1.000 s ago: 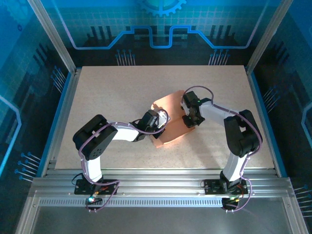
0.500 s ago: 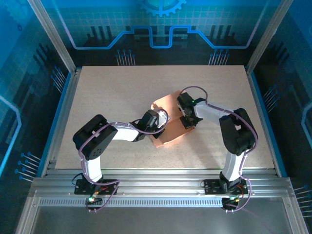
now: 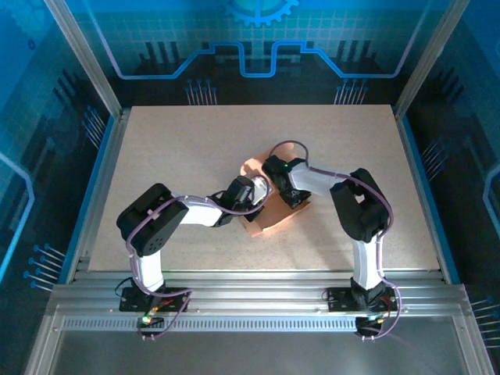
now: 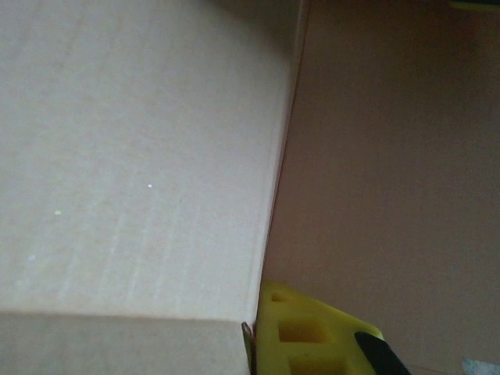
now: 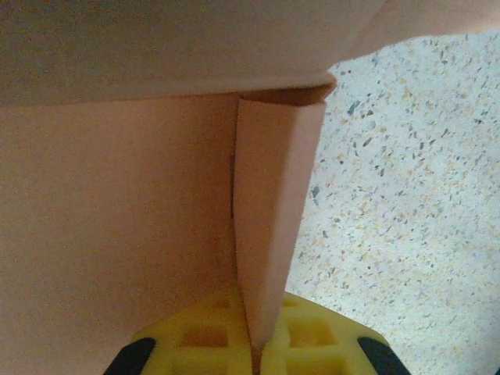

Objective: Fold the paper box

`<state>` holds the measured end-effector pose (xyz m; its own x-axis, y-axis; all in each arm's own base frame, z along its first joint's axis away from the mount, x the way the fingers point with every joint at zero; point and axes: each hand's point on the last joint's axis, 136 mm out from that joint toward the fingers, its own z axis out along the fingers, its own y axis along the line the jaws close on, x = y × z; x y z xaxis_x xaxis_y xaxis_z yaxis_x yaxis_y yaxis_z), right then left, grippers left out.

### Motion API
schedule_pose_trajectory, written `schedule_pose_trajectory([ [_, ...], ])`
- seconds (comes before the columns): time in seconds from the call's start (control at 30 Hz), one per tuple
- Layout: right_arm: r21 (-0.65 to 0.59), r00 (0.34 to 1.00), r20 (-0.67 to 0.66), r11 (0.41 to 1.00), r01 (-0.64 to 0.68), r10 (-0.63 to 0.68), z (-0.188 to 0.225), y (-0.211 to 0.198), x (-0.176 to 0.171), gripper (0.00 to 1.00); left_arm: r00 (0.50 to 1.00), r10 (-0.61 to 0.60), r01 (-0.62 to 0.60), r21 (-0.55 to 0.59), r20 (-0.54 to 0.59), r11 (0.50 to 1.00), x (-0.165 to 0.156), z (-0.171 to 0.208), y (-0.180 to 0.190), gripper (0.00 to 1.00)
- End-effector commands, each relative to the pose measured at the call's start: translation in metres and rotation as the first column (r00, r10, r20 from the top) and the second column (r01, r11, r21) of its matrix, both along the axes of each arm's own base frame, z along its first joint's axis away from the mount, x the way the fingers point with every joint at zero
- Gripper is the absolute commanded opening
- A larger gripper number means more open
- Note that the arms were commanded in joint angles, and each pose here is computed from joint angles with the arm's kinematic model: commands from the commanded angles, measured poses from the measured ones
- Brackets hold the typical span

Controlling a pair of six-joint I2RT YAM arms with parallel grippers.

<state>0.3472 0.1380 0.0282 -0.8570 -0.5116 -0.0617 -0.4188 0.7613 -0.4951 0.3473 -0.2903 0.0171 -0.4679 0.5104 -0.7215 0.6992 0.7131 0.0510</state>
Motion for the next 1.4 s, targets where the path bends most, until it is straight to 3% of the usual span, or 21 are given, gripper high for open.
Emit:
schedule_pose_trajectory([
  [0.0,0.017,0.989,-0.149,1.000,-0.003,0.006,-0.042,0.006,-0.027,0.00,0.985,0.010,0.016,0.148,-0.172,0.989,-0.038,-0.058,0.030,0.01],
  [0.07,0.071,0.991,-0.132,0.997,0.010,-0.001,-0.035,0.010,-0.024,0.02,0.985,0.012,0.014,0.151,-0.169,0.988,-0.039,-0.058,0.032,0.01],
  [0.17,0.195,0.995,-0.097,0.980,0.030,-0.011,-0.019,0.021,-0.018,0.23,0.985,0.014,0.013,0.157,-0.170,0.987,-0.040,-0.059,0.033,0.02],
  [0.23,0.265,0.997,-0.072,0.964,0.037,-0.018,-0.008,0.028,-0.012,0.31,0.985,0.013,0.015,0.161,-0.170,0.987,-0.040,-0.060,0.033,0.01],
  [0.37,0.347,0.999,-0.020,0.937,0.036,-0.031,0.016,0.035,-0.002,0.35,0.985,0.011,0.020,0.175,-0.170,0.984,-0.040,-0.061,0.034,0.02],
  [0.5,0.419,0.999,0.011,0.907,0.031,-0.039,0.036,0.037,-0.004,0.48,0.985,0.013,0.019,0.184,-0.170,0.983,-0.040,-0.062,0.035,0.01],
  [0.7,0.507,0.993,0.024,0.857,0.088,-0.116,0.057,0.017,-0.018,0.60,0.985,0.013,0.018,0.184,-0.169,0.983,-0.040,-0.062,0.034,0.01],
  [0.87,0.600,0.962,0.022,0.773,0.205,-0.271,0.067,-0.013,-0.035,0.57,0.986,0.011,0.020,0.183,-0.169,0.983,-0.039,-0.061,0.034,0.01],
  [0.97,0.682,0.898,-0.066,0.638,0.359,-0.435,0.057,-0.039,-0.052,0.43,0.986,0.010,0.021,0.184,-0.165,0.983,-0.039,-0.060,0.033,0.01],
  [1.07,0.734,0.849,-0.199,0.499,0.460,-0.489,0.031,-0.046,-0.066,0.31,0.986,0.007,0.024,0.185,-0.165,0.982,-0.039,-0.060,0.033,0.01],
  [1.37,0.742,0.830,-0.267,0.446,0.501,-0.490,0.008,-0.037,-0.047,0.19,0.983,-0.054,0.088,0.196,-0.174,0.977,-0.047,-0.063,0.027,0.00],
])
